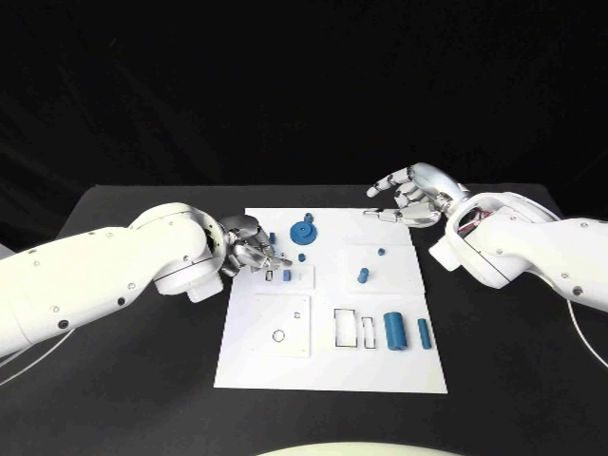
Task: Assemble the parts on the task board
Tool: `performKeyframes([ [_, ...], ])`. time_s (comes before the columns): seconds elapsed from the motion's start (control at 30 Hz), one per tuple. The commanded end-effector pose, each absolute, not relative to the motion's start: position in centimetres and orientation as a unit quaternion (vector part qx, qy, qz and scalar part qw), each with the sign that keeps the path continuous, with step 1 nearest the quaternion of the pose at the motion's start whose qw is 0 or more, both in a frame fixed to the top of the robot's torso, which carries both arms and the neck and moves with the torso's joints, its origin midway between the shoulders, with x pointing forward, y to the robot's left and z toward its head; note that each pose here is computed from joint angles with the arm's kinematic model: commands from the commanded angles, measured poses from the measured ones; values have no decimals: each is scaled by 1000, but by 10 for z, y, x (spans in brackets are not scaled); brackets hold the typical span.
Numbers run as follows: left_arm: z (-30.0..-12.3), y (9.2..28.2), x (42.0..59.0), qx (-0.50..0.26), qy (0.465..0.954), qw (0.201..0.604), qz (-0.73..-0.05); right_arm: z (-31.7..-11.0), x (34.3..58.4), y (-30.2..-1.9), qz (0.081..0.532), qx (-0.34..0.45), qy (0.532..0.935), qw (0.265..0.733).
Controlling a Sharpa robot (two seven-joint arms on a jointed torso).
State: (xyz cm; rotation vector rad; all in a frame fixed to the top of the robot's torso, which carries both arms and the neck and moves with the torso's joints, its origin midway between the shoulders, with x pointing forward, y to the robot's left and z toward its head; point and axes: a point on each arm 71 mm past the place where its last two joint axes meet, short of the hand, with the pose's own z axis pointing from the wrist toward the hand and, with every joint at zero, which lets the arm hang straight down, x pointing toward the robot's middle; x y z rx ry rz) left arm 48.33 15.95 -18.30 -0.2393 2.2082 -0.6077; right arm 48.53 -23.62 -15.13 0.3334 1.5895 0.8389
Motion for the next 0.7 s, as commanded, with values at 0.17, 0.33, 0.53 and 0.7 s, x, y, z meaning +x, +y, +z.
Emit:
performKeyframes([
  [0.17,-185,156,484,-108,871,413,-243,-153,485,-236,365,141,690,609],
  [0.33,-189,151,483,-104,872,418,-234,-153,485,-236,365,140,691,609],
  [0.53,-193,146,483,-97,874,417,-229,-153,486,-235,365,140,691,608],
  [0.7,-195,142,484,-91,877,415,-225,-154,486,-235,365,140,691,608],
])
